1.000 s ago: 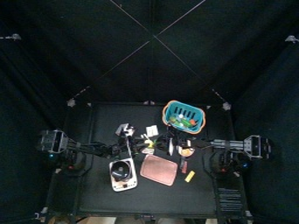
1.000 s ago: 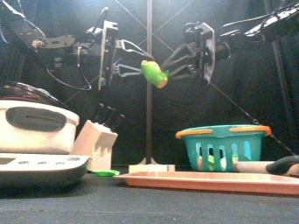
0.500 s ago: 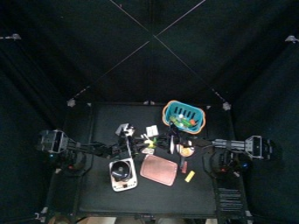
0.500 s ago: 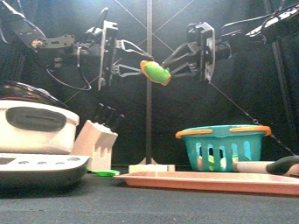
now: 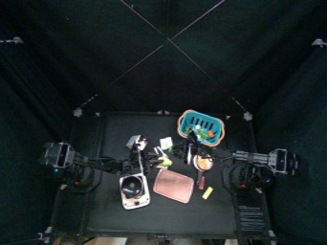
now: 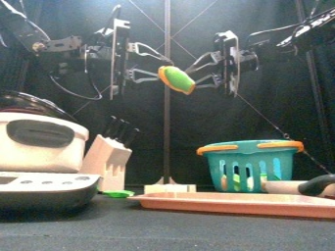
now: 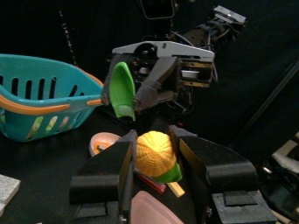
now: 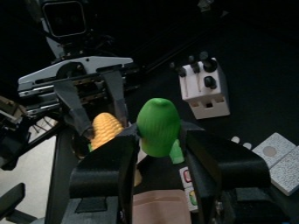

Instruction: Remove corn husk

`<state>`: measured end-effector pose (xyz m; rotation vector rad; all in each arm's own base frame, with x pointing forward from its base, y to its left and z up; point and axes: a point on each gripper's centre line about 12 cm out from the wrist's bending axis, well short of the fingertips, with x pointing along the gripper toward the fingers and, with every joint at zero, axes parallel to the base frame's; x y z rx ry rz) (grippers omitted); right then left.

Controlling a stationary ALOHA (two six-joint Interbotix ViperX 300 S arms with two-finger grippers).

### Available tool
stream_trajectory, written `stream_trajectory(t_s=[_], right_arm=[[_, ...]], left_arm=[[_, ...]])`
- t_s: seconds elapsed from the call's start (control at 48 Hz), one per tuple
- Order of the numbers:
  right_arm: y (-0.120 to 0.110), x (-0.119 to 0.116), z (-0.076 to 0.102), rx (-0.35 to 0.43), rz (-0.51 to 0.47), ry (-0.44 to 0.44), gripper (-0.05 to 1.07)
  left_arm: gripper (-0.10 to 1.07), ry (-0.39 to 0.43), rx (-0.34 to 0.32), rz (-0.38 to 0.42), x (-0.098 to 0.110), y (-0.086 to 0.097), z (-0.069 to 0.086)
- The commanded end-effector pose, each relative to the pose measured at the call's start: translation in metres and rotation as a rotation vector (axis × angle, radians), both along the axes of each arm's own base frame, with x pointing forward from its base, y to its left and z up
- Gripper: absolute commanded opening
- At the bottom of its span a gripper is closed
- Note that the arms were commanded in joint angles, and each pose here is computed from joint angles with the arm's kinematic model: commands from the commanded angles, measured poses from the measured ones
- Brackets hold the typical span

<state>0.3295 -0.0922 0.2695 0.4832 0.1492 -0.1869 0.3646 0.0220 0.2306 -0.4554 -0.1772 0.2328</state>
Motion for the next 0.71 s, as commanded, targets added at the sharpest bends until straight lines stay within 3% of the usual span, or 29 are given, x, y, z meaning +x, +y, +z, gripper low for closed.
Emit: stream_trajectory(t_s=[0.0, 0.688], right_arm=[[-0.0009, -0.0022, 0.0123, -0.012, -0.002, -0.039, 0.04], [-0.0020, -0.0006, 0.0059, -0.004, -0.004, -0.021, 0.04]], left_arm=[[0.41, -0.019, 0.006, 0.001, 0.0012, 0.0004, 0.0054], [0.41, -0.013, -0.004, 0.020, -0.0053, 0.0043, 0.0041]])
